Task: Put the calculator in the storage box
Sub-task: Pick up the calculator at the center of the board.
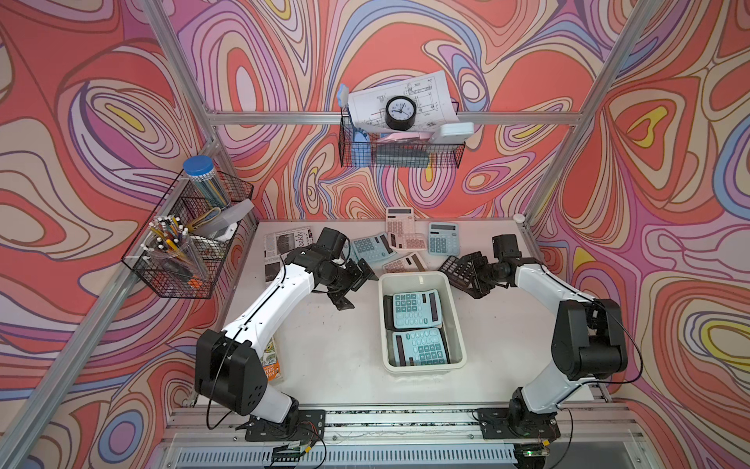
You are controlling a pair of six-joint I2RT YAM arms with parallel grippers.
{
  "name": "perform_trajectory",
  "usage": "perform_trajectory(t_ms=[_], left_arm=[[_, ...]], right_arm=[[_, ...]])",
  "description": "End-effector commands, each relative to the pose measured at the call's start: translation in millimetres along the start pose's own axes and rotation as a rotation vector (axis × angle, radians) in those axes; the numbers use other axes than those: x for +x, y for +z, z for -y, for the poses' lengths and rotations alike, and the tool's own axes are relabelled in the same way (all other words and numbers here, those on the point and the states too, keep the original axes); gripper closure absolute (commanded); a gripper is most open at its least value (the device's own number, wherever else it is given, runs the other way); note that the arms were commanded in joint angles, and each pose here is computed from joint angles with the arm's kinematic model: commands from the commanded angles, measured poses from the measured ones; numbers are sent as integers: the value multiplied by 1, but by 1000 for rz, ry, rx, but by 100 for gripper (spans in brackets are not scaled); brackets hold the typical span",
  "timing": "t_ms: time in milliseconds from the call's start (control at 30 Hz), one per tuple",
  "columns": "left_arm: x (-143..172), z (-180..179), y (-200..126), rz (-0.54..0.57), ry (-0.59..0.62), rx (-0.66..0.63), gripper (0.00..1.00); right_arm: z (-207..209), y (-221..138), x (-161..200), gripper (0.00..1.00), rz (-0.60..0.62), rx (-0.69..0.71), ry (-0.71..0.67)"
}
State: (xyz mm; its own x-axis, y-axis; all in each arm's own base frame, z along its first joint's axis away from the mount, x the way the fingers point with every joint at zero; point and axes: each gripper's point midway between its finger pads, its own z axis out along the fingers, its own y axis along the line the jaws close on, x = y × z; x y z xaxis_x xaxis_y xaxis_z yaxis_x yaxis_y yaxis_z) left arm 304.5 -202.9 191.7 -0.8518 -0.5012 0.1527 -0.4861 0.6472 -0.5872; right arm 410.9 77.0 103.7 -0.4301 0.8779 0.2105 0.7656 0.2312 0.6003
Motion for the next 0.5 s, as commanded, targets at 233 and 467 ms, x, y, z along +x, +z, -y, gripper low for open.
perform_trajectory(t_ms=[233,467], left_arm=[[-15,-14,-12,-65,-162,1,2],[-30,-11,-16,-77,-184,23,3]], right_arm=[[15,7,-13,2,82,86,262],[25,24,-5,2,114,47,299]])
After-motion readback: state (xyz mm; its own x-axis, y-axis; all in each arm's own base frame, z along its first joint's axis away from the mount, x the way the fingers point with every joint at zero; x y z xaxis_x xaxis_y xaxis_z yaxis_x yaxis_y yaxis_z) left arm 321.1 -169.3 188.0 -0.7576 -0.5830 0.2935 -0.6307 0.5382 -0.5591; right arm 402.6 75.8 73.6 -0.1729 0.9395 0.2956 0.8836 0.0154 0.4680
